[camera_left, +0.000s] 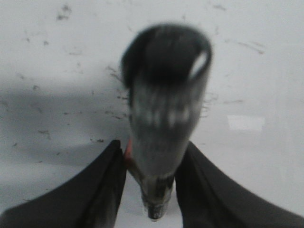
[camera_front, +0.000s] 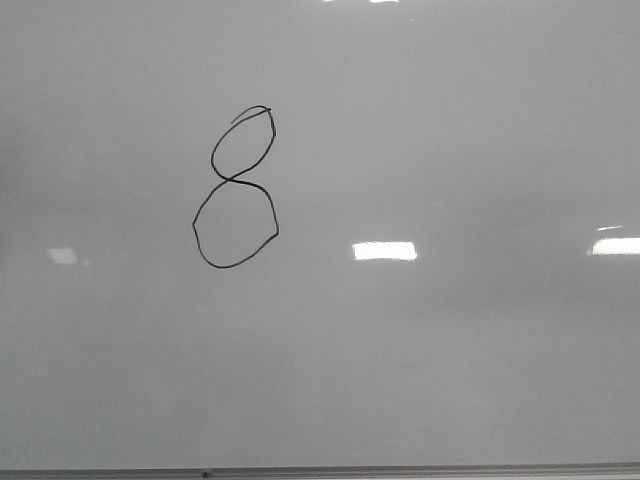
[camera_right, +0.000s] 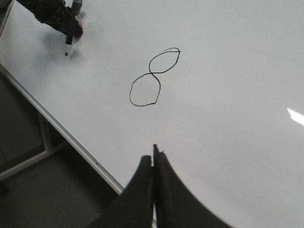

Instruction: Write number 8 on whiteboard

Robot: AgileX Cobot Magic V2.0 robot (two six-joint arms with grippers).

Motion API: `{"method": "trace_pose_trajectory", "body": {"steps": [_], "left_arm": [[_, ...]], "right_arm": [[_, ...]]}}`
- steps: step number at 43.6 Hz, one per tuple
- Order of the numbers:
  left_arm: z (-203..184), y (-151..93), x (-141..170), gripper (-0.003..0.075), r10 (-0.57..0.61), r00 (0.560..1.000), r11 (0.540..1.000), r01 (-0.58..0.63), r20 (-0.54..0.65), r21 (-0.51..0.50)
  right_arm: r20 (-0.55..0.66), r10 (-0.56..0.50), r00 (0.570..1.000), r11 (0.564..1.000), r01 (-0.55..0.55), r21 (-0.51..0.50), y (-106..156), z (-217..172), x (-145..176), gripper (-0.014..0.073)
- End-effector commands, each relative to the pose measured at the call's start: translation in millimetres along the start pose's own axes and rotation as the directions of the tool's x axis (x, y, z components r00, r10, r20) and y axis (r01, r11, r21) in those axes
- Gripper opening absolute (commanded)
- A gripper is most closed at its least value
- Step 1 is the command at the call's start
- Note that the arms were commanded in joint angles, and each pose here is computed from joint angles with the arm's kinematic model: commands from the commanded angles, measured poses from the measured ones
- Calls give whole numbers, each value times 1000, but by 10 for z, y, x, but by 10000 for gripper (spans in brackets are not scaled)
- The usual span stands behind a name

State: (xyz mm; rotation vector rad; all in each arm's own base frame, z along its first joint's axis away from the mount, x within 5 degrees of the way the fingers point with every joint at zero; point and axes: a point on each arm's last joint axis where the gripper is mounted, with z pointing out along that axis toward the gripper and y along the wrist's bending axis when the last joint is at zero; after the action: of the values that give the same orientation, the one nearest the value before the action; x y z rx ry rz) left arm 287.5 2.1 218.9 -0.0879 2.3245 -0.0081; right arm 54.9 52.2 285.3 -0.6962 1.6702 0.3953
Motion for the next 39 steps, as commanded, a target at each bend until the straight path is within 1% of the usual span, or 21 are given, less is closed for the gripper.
{"method": "trace_pose_trajectory", "body": {"steps": [1,4,8,11,17,21,26,32,36,39], "left_arm": [[-85,-27,-191,317,-17,993,1000,15,117,22],[-85,-26,-189,360,-17,993,1000,15,115,21],[-103,-25,-189,451,-17,994,1000,15,112,20],[-114,-19,-191,481,-14,994,1000,12,112,17],[-140,-21,-191,482,-13,994,1000,12,107,16],[-224,-13,-210,482,-11,993,1000,9,116,11],[-450,-5,-265,482,26,987,1000,-26,160,-2],[-770,11,-297,477,21,978,1000,-20,209,-10],[-976,16,-235,451,20,967,1000,-19,254,-8],[-1138,-7,-135,413,26,957,1000,-29,289,5]], "right_arm": [[57,18,998,999,-20,45,-47,-18,-110,-59],[57,18,998,999,-20,45,-47,-18,-110,-59],[57,18,998,999,-20,45,-47,-18,-110,-59],[57,18,998,999,-20,45,-47,-18,-110,-59],[57,18,998,999,-20,45,-47,-18,-110,-59],[57,18,998,999,-20,45,-47,-18,-110,-59],[57,18,998,999,-21,44,-46,-18,-110,-59],[57,18,998,999,-21,44,-46,-18,-110,-59],[57,19,998,999,-22,44,-46,-18,-111,-59],[57,19,998,999,-22,44,-46,-18,-111,-59]]}}
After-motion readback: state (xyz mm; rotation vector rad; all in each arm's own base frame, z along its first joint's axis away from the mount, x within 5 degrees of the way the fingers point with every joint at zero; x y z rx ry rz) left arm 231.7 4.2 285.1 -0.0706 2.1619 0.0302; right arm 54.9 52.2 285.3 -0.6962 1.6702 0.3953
